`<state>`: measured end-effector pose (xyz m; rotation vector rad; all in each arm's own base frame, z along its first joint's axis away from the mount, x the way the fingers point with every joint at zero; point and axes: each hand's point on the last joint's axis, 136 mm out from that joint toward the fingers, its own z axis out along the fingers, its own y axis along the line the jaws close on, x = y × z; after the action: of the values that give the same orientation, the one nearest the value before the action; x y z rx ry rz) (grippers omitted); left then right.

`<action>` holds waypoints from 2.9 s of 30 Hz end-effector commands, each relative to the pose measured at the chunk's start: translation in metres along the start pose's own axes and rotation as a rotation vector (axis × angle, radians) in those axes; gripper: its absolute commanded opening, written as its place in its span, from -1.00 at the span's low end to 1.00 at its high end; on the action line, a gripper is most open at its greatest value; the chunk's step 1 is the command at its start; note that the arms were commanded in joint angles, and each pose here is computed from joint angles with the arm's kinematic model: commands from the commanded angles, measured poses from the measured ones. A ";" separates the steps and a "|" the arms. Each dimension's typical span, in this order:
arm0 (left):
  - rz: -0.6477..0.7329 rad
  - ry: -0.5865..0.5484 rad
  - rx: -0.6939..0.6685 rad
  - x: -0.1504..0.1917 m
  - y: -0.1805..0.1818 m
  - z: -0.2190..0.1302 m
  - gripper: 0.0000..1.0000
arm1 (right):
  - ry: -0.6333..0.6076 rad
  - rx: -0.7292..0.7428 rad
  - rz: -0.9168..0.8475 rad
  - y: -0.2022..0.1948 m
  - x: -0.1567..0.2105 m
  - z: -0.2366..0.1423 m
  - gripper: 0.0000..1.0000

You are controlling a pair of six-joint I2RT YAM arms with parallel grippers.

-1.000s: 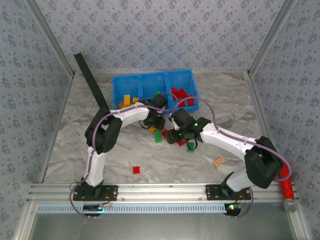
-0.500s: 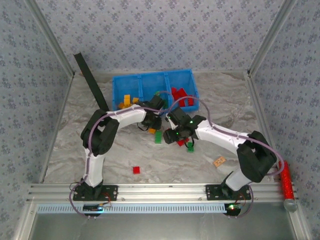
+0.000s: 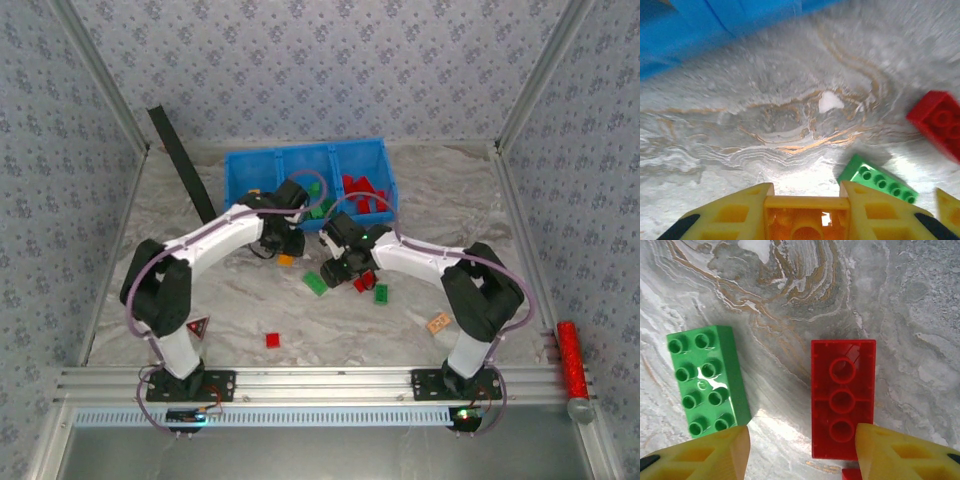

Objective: Sort the legos into containers by color
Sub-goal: Pick up the lego from the center of the table, then place the lego in the container, then pick up the lego from the center of the table, then place the lego in the container.

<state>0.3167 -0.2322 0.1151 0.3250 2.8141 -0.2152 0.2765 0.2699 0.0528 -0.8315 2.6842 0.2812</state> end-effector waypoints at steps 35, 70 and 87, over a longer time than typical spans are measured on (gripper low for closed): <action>-0.257 -0.114 -0.091 -0.153 0.133 0.034 -0.46 | 0.092 0.089 0.004 -0.028 0.008 0.024 -0.57; -0.237 -0.164 -0.011 -0.041 0.094 -0.078 0.35 | -0.300 0.218 0.182 -0.164 -0.141 -0.118 -0.58; -0.444 -0.059 0.008 0.082 0.070 -0.083 0.47 | -0.178 0.180 0.201 -0.188 -0.164 -0.025 -0.51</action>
<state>0.2466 -0.1324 0.1618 -0.2305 2.7744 -0.3151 0.5047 0.1962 0.1236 -0.4422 2.5594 0.1411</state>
